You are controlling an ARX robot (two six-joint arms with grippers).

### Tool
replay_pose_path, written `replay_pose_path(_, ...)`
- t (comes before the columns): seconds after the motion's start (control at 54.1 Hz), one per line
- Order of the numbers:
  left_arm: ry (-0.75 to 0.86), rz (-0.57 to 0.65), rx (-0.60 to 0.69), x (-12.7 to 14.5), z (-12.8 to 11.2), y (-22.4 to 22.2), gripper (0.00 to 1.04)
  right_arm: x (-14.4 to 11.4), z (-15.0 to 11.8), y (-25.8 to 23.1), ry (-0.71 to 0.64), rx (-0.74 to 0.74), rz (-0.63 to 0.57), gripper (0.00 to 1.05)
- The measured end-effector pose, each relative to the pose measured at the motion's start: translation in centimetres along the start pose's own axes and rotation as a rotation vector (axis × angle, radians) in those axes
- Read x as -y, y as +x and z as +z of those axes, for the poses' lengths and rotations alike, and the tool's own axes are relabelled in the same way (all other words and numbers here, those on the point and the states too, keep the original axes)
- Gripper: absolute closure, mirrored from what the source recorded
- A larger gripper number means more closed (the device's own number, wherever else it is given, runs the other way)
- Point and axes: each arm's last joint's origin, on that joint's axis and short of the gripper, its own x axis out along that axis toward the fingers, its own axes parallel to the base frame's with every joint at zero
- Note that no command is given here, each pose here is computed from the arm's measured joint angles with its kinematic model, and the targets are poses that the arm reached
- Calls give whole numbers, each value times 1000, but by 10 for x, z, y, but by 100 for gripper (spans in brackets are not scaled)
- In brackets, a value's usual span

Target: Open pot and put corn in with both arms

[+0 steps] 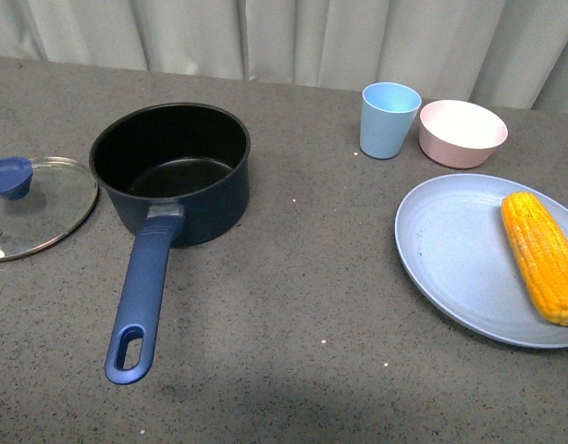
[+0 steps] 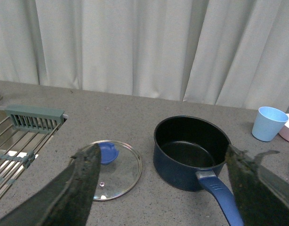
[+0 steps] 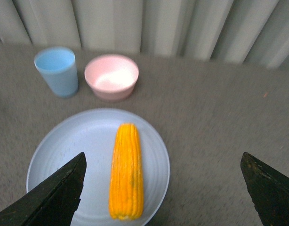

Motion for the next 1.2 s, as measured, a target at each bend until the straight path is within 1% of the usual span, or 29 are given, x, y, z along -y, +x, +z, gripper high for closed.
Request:
replay_pose_path(0.037,0,0,0,0,0,0,19,-2,-2,18,5,-82,6,9)
replay_pose_path(0.111,0,0,0,0,0,0,6,-5,-8,43,24,-193,11,9)
replay_pose_path(0.129,2,0,0,0,0,0,5,-7,-10,54,35,-231,15,9)
replay_pose_path(0.185,3,0,0,0,0,0,7,-11,-12,75,48,-293,22,9)
replay_pose_path(0.314,3,0,0,0,0,0,6,-21,-18,107,40,-377,21,9)
replay_pose_path(0.48,3,0,0,0,0,0,6,-32,-30,138,49,-478,29,9)
replay_pose_path(0.61,3,0,0,0,0,0,6,-38,-37,154,51,-533,29,9)
replay_pose_path(0.721,3,0,0,0,0,0,6,-42,-47,165,37,-583,0,9)
replay_pose_path(0.942,3,0,0,0,0,0,6,-47,-62,175,30,-627,-6,9)
replay_pose_path(0.998,3,0,0,0,0,0,6,-48,-64,176,32,-631,-5,15)
replay_pose_path(1.072,3,0,0,0,0,0,6,-49,-66,177,29,-633,-3,25)
replay_pose_path(1.201,3,0,0,0,0,0,6,-50,-65,177,31,-621,1,53)
